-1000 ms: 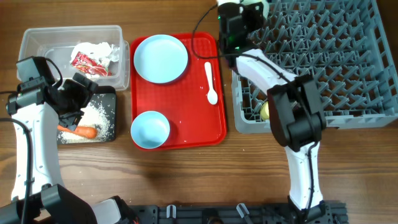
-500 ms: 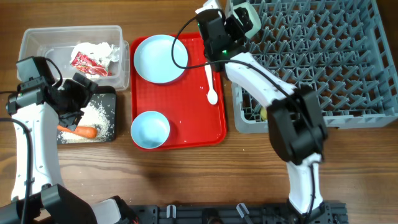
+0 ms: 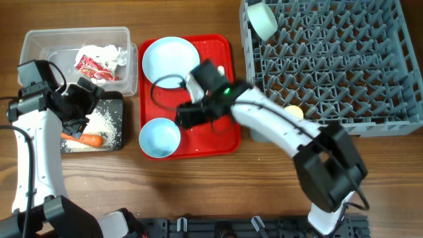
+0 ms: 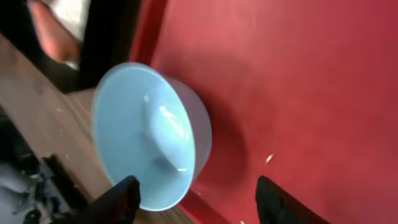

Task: Sort waste into correct bins and load items into the dishwasher rack
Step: 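Grasp the blue bowl on the red tray with the right gripper, then place the blue bowl into the dish rack with the right gripper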

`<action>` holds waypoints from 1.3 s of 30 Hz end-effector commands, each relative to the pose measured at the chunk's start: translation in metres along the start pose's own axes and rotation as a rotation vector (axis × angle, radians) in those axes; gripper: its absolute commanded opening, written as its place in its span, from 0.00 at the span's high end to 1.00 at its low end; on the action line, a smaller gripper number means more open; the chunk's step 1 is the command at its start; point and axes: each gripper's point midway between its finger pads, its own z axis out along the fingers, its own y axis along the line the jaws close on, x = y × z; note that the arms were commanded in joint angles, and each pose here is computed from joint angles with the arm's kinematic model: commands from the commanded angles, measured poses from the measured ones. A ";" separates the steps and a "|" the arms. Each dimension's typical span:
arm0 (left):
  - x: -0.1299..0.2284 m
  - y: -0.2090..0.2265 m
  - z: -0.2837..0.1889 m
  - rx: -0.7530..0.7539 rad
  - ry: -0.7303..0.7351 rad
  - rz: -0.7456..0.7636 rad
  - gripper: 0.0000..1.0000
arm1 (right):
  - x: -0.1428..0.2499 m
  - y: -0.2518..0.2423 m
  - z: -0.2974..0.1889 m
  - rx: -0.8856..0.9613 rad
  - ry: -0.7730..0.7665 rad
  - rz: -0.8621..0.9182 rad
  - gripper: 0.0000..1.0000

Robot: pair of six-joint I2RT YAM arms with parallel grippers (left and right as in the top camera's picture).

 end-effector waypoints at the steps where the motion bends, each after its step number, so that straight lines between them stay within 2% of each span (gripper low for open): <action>1: -0.001 -0.001 -0.002 0.012 -0.003 -0.004 0.00 | 0.008 -0.017 0.017 0.137 -0.041 0.134 0.45; 3: -0.001 -0.001 -0.002 0.012 -0.003 -0.004 0.00 | 0.009 -0.020 0.019 0.173 -0.055 0.124 0.50; 7: -0.001 -0.001 -0.002 0.012 -0.003 -0.004 0.00 | 0.010 -0.017 0.028 0.190 -0.069 0.143 0.52; 13: -0.001 -0.001 -0.002 0.012 -0.003 -0.004 0.00 | 0.022 -0.019 0.054 0.147 0.000 0.157 0.56; 14: -0.001 -0.001 -0.002 0.011 -0.003 -0.004 0.00 | 0.022 -0.019 0.054 0.148 0.001 0.156 0.61; 15: -0.001 -0.001 -0.002 0.012 -0.003 -0.004 0.00 | 0.022 -0.020 0.054 0.149 0.003 0.153 0.75; 16: -0.001 -0.001 -0.002 0.012 -0.003 -0.004 0.00 | 0.022 -0.020 0.054 0.149 0.003 0.154 0.81; 18: -0.001 -0.001 -0.002 0.011 -0.003 -0.004 0.00 | 0.020 -0.021 0.053 0.152 -0.004 0.154 0.86; 20: -0.001 -0.001 -0.002 0.012 -0.003 -0.004 0.00 | 0.017 -0.024 0.049 0.153 -0.009 0.154 0.96; 22: -0.001 -0.001 -0.002 0.012 -0.003 -0.004 0.00 | 0.010 -0.029 0.037 0.161 -0.016 0.145 0.96; 25: -0.001 -0.001 -0.002 0.012 -0.003 -0.004 0.00 | -0.015 -0.045 -0.018 0.237 -0.104 0.130 0.96; 29: -0.001 -0.001 -0.002 0.012 -0.003 -0.004 0.00 | -0.051 -0.089 -0.134 0.549 -0.385 0.159 0.96; 31: -0.001 -0.001 -0.002 0.012 -0.003 -0.004 0.00 | -0.057 -0.114 -0.206 0.794 -0.567 0.186 0.96; 33: -0.001 -0.001 -0.002 0.012 -0.003 -0.004 0.00 | -0.053 -0.135 -0.276 1.139 -0.702 0.169 0.96; 35: -0.001 -0.001 -0.002 0.011 -0.003 -0.004 0.00 | -0.048 -0.147 -0.325 1.473 -0.717 0.107 0.96; 37: -0.001 -0.001 -0.002 0.012 -0.003 -0.004 0.00 | -0.051 -0.156 -0.344 1.641 -0.657 0.051 0.96; 39: -0.001 -0.001 -0.002 0.012 -0.003 -0.004 0.00 | -0.066 -0.168 -0.352 1.745 -0.525 -0.059 0.96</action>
